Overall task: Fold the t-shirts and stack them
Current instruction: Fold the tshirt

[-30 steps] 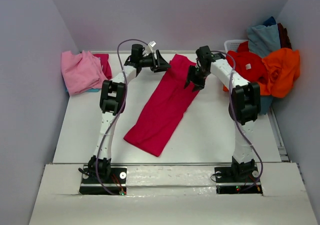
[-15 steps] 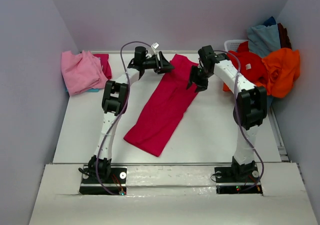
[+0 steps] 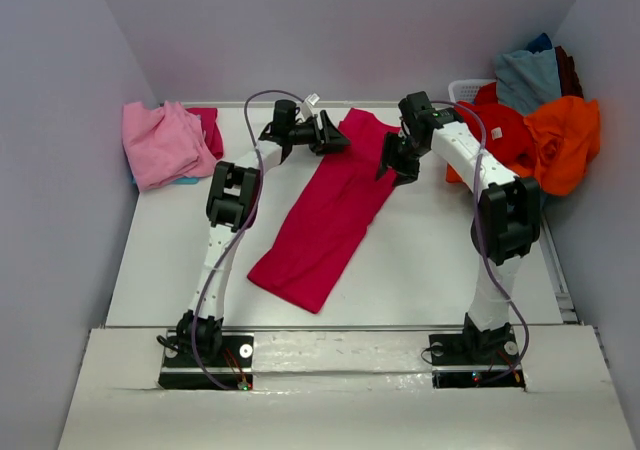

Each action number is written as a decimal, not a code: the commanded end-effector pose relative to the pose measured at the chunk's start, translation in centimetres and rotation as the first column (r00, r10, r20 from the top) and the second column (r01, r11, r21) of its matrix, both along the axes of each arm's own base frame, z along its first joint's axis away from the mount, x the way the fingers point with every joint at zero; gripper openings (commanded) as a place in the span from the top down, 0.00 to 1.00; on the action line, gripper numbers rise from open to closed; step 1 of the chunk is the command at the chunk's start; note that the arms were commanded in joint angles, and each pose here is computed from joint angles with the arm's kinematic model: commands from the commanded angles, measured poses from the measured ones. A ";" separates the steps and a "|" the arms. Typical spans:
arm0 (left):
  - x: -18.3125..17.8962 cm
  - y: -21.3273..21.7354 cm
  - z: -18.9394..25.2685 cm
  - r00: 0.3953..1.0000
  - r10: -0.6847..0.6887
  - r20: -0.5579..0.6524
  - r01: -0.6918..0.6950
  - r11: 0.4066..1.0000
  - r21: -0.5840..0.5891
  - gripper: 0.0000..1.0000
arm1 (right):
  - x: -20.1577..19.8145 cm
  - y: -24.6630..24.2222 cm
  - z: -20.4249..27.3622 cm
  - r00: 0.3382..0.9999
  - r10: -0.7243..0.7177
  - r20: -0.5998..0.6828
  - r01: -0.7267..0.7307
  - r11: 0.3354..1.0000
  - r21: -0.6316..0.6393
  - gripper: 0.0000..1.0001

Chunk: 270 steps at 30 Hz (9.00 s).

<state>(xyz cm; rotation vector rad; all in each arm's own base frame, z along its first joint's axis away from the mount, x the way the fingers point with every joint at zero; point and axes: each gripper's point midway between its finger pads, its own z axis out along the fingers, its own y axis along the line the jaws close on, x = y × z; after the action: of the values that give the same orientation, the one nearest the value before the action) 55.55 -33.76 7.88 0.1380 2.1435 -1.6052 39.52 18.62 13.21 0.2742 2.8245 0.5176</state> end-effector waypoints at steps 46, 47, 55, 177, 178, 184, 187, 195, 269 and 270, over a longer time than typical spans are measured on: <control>1.0 -0.5 2.7 0.993 -0.065 0.096 0.079 0.986 -0.149 0.36 | -0.2 -0.3 1.8 0.998 0.029 0.054 -0.028 0.999 -0.023 0.43; 0.9 -0.5 2.7 0.993 -0.065 0.094 0.079 0.986 -0.149 0.37 | -0.1 -0.3 1.9 0.998 0.029 0.055 -0.028 0.999 -0.023 0.43; 0.8 -0.4 2.8 0.994 -0.067 0.089 0.080 0.985 -0.152 0.61 | -0.3 -0.4 1.5 0.998 0.028 0.049 -0.026 0.999 -0.024 0.43; -50.4 4.1 -6.2 0.772 -0.389 -0.503 0.565 0.057 0.823 0.01 | 11.2 2.2 -10.9 0.989 0.148 -0.009 -0.147 0.988 0.052 0.42; -50.3 4.0 -6.1 0.773 -0.392 -0.499 0.562 0.059 0.825 0.01 | 11.2 2.6 -10.7 0.987 0.159 -0.001 -0.159 0.986 0.052 0.42; -49.8 3.4 -6.1 0.778 -0.418 -0.469 0.544 0.075 0.836 0.01 | 12.1 2.8 -9.5 0.985 0.164 0.046 -0.167 0.985 0.053 0.42; -48.5 2.9 -5.5 0.809 -0.407 -0.425 0.498 0.090 0.862 0.01 | 12.3 2.9 -8.7 0.984 0.161 0.070 -0.165 0.985 0.053 0.42; -41.1 3.7 -0.8 0.959 -0.240 -0.152 0.179 0.095 0.979 0.01 | 12.9 2.3 -3.1 0.969 0.150 0.194 -0.158 0.987 0.026 0.42; -8.9 6.6 6.6 0.991 0.130 -0.007 -0.127 0.977 0.173 0.20 | -2.9 3.3 -5.8 0.973 0.221 -0.065 -0.216 0.974 0.068 0.52; -8.8 6.5 6.2 0.992 0.125 -0.016 -0.121 0.979 0.166 0.21 | -2.9 3.3 -5.8 0.973 0.222 -0.066 -0.217 0.974 0.068 0.52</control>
<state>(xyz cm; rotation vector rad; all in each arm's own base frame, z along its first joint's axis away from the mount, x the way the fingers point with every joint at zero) 45.63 -25.78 11.07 -0.0609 2.3842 -1.2404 35.92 21.89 7.11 0.0075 2.9598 0.6519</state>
